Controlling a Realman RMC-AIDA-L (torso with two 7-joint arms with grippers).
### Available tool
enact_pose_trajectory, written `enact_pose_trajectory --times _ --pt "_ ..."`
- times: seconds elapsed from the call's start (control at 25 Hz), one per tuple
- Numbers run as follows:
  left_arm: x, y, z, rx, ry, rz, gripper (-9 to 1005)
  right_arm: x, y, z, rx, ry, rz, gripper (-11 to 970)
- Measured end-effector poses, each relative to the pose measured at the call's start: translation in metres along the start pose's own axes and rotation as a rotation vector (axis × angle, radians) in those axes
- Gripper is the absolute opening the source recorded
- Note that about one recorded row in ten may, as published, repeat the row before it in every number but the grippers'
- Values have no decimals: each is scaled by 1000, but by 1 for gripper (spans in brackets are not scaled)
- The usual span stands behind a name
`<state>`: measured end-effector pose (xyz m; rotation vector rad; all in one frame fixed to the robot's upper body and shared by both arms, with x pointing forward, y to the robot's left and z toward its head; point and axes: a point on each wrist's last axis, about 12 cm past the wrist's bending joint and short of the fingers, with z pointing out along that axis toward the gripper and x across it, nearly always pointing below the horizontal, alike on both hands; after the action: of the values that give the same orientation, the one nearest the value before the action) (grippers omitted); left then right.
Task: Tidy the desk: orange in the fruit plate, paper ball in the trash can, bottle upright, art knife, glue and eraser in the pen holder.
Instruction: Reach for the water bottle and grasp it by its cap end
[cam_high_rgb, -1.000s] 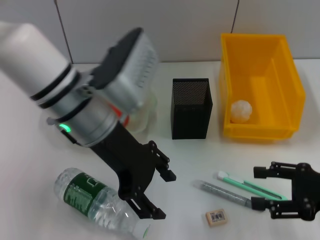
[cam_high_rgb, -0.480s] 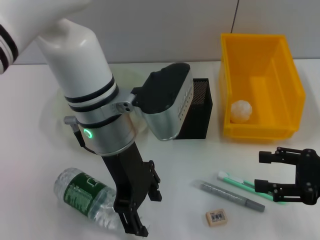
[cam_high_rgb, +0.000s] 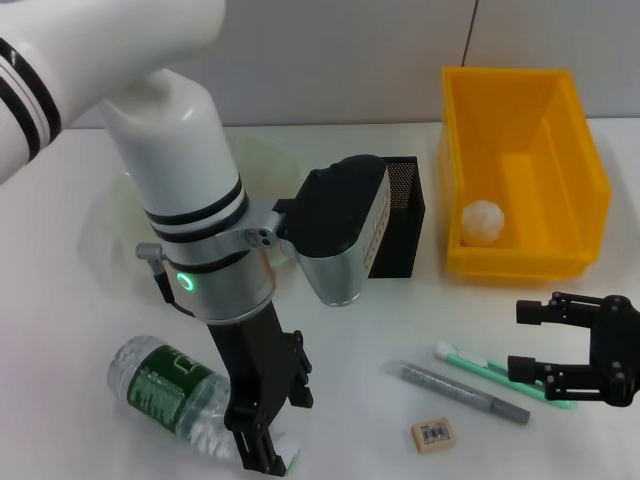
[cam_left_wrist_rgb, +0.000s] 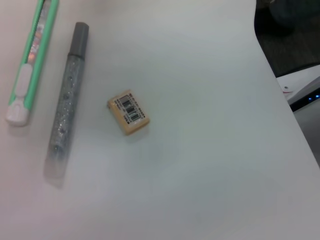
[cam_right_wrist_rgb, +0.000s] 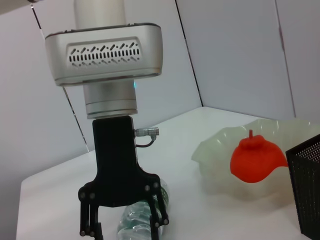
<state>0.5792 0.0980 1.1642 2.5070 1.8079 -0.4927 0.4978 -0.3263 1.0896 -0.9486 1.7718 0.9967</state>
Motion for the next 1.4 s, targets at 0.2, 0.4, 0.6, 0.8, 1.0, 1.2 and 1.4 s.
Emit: enact_pose_trajectory --times 0.2,0.4,0.6,0.8,1.0,1.2,1.4 --pt "0 0 2 8 8 0 760 0 -1 0 3 -2 0 783" --pt "1 0 4 13 17 10 754 -3 -2 0 3 0 3 783" --pt "1 1 6 12 22 19 749 -5 -3 1 4 -4 1 784" --pt "3 1 13 10 45 43 743 -5 -3 2 3 -9 5 784" --pt "3 1 15 16 53 60 709 -5 -3 2 4 -11 18 784" --pt "4 1 18 18 66 68 613 -5 -3 2 4 -12 19 784" --pt "3 1 19 16 63 73 482 -4 -3 2 3 -12 20 784"
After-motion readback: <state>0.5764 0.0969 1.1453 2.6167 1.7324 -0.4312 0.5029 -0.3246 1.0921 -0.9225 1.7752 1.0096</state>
